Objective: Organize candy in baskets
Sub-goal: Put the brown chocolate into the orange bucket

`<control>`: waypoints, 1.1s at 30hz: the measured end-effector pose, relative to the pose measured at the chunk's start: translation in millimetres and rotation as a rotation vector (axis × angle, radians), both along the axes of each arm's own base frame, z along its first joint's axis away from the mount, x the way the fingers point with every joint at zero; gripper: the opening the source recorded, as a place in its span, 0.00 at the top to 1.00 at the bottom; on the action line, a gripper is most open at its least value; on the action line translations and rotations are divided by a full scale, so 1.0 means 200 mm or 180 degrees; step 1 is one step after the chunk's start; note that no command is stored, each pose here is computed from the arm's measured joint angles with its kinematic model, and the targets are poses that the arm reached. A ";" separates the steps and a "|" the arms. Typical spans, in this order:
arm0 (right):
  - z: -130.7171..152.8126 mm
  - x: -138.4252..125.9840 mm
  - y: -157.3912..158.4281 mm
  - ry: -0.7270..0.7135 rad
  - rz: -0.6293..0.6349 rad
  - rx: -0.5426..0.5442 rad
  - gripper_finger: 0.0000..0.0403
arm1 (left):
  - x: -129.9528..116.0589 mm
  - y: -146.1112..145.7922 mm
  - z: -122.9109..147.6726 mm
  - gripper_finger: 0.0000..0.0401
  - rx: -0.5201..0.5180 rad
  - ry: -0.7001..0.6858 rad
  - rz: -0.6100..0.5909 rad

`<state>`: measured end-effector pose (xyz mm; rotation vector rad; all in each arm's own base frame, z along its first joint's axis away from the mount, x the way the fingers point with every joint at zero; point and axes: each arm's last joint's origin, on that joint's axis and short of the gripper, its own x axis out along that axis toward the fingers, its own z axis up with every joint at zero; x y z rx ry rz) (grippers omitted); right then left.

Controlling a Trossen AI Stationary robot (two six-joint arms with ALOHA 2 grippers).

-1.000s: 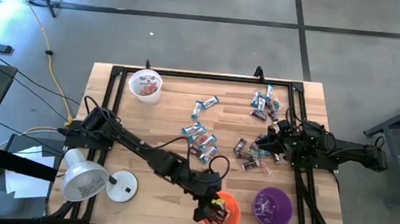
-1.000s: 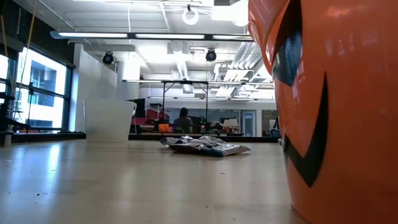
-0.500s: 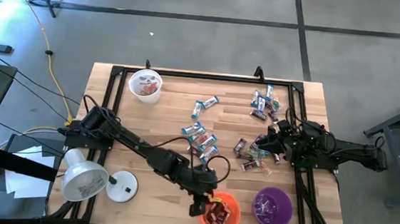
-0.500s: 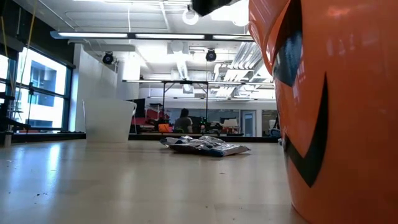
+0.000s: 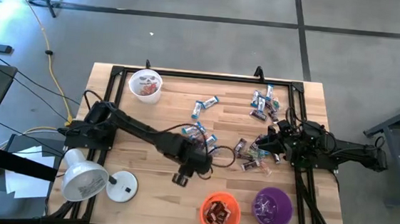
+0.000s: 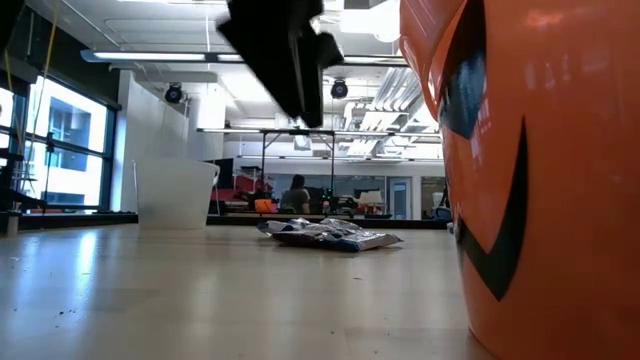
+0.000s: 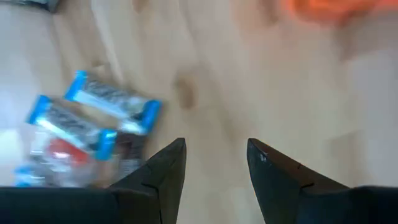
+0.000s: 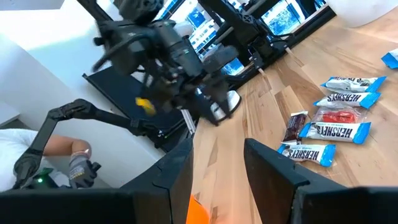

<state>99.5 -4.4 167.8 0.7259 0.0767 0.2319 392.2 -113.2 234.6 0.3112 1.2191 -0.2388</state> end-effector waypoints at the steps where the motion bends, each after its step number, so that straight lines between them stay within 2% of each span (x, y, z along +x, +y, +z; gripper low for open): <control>1: 0.00 0.00 0.00 -0.0001 0.0000 0.0000 0.66 | 0.01 0.03 -0.01 0.60 0.0125 0.0022 -0.0084; 4: 0.00 0.00 0.00 0.0000 0.0001 0.0000 0.66 | 0.04 0.12 -0.05 0.60 0.0412 0.0067 -0.0214; 6: 0.00 0.00 0.00 0.0000 0.0000 0.0000 0.66 | 0.07 0.18 -0.09 0.60 0.0451 0.0128 -0.0191; 15: 0.00 0.00 0.00 0.0000 0.0000 0.0001 0.66 | 0.13 0.40 -0.25 0.60 0.0147 0.0511 0.0022; 26: 0.00 0.00 0.00 0.0001 0.0000 0.0000 0.66 | 0.16 0.50 -0.41 0.60 0.0092 0.0730 0.0072; 33: 0.00 0.00 0.00 0.0000 0.0001 0.0001 0.66 | 0.19 0.52 -0.48 0.60 -0.0134 0.0781 0.0166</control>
